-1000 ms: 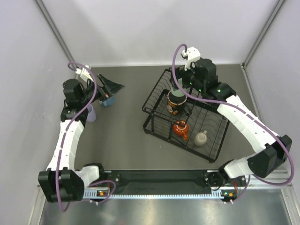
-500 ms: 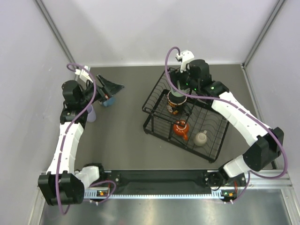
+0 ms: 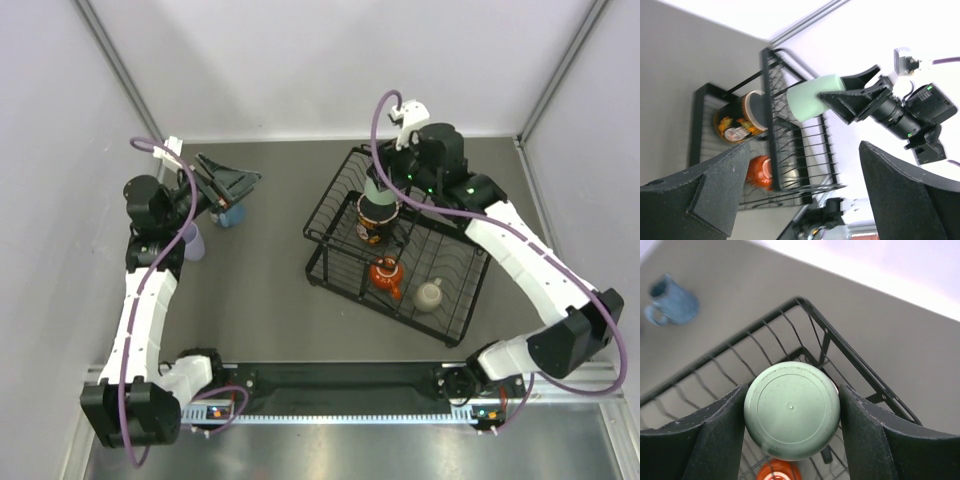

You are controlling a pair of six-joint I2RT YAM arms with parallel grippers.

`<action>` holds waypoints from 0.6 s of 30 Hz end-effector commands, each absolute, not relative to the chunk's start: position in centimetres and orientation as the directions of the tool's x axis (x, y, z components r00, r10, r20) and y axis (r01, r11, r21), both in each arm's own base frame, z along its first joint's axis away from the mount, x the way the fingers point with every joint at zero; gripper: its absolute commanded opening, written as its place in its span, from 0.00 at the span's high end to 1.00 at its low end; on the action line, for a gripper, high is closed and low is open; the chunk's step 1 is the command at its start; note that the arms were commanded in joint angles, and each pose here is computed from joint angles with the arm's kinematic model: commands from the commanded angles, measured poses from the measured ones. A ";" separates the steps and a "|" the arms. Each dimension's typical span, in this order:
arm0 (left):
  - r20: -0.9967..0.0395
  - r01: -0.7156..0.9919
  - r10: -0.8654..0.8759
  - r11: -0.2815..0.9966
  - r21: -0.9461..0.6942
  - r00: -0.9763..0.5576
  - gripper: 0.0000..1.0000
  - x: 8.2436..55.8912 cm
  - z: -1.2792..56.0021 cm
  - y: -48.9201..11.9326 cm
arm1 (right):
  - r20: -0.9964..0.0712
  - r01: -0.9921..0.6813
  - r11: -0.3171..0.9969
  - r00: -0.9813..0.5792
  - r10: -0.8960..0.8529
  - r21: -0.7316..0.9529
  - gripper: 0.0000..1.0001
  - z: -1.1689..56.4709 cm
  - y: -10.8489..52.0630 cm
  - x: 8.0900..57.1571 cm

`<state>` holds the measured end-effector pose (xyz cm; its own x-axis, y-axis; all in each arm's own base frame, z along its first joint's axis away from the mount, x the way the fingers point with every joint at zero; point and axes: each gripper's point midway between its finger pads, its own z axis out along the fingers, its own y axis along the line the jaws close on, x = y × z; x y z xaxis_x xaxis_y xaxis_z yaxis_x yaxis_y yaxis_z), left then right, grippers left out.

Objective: Unload the cups from the dish rack

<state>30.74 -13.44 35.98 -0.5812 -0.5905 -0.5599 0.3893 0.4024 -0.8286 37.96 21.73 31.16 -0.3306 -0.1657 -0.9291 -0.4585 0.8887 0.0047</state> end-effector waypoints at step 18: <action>-0.402 0.579 -0.688 -0.032 -0.815 -0.604 0.13 26.6 45.0 -14.4 | -0.703 -0.745 0.250 -0.382 0.600 0.619 1.00 48.2 30.3 30.6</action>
